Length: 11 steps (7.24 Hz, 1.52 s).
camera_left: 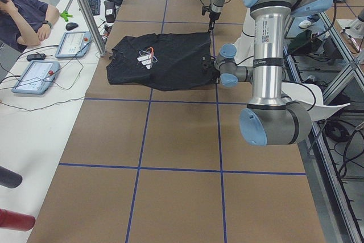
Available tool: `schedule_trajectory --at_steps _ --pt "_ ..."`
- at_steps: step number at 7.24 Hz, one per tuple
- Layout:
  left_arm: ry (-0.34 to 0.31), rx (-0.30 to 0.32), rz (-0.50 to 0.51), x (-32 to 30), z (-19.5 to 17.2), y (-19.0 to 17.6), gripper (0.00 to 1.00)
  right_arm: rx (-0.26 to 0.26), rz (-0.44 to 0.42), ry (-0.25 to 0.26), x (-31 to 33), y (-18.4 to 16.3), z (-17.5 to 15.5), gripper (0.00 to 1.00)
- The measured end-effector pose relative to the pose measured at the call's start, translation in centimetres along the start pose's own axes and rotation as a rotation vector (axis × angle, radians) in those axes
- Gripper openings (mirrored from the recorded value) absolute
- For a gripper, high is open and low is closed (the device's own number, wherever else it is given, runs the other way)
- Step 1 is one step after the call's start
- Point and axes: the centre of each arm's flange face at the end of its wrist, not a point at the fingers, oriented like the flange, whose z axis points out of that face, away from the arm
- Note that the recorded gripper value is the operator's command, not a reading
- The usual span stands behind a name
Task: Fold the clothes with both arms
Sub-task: 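Close both grippers on the hem corners, then lift the hem with both grippers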
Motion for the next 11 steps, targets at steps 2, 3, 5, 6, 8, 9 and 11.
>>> schedule_trajectory --at_steps 2,3,5,6,8,9,11 --pt "0.020 -0.009 0.002 0.3 -1.7 0.1 0.00 -0.029 0.006 -0.041 -0.6 -0.2 -2.5 0.00" --pt "0.032 -0.028 0.004 0.4 -3.0 0.4 0.00 -0.049 0.003 -0.063 -0.5 0.1 -4.2 0.00" --pt "0.058 -0.124 0.020 0.5 -6.3 2.4 0.00 -0.140 -0.032 -0.108 0.7 2.4 -9.0 0.00" --pt "0.072 -0.191 0.033 0.6 -8.4 3.9 0.00 -0.198 -0.057 -0.133 1.3 3.9 -11.7 0.00" --pt "0.092 -0.323 0.055 0.7 -12.5 6.4 0.00 -0.279 -0.102 -0.176 1.8 6.0 -16.0 0.00" --pt "0.104 -0.364 0.054 1.0 -13.8 7.1 0.00 -0.296 -0.113 -0.189 1.8 6.4 -17.0 0.00" --pt "0.148 -0.387 0.032 2.4 -16.5 7.1 0.00 -0.290 -0.105 -0.200 1.8 5.6 -18.8 0.00"
